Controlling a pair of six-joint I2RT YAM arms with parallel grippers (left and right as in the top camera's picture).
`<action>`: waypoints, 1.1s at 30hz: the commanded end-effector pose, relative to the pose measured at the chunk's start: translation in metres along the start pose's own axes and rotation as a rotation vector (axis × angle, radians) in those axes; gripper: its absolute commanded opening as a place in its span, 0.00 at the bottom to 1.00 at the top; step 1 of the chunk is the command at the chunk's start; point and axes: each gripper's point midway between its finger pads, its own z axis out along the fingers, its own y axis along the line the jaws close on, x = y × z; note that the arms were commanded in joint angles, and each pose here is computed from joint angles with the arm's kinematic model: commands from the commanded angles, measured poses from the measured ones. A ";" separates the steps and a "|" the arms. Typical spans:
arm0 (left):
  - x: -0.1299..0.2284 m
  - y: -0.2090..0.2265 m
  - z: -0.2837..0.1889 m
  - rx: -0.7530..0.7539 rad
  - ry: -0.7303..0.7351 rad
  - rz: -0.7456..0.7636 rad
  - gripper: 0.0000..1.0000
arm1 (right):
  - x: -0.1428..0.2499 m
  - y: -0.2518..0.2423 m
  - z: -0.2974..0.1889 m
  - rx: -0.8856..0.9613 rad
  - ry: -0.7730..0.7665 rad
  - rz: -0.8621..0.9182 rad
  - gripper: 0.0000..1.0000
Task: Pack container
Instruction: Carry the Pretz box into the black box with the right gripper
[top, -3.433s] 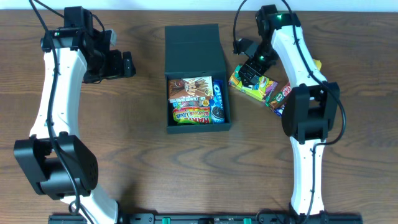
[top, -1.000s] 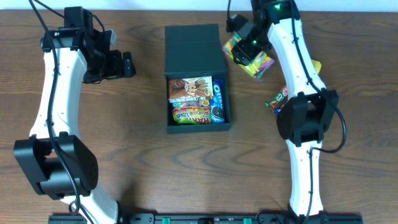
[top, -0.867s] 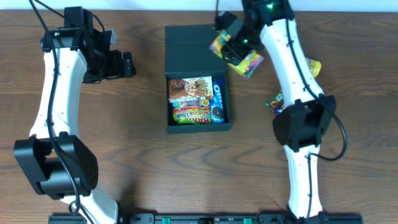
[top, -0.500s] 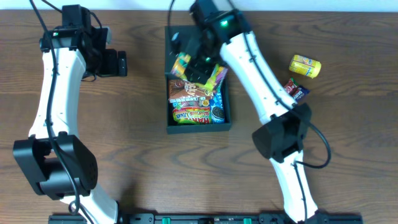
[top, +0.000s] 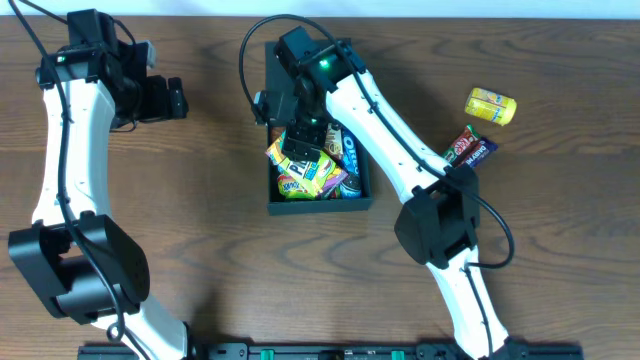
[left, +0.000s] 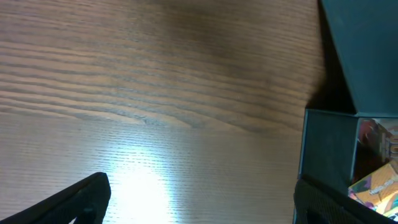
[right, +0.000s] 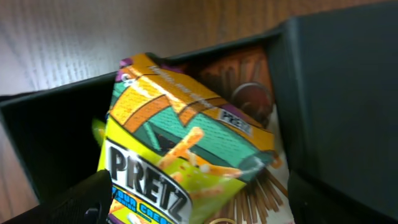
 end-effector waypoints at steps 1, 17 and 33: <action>-0.001 -0.003 -0.006 0.015 -0.014 0.021 0.96 | -0.011 -0.012 -0.032 0.076 -0.058 0.076 0.89; -0.006 -0.002 -0.006 0.028 -0.033 0.018 0.95 | 0.003 0.026 -0.025 -0.038 0.007 0.185 0.99; -0.007 0.007 -0.010 0.068 -0.048 0.004 0.96 | 0.009 0.026 0.031 0.092 0.092 0.317 0.99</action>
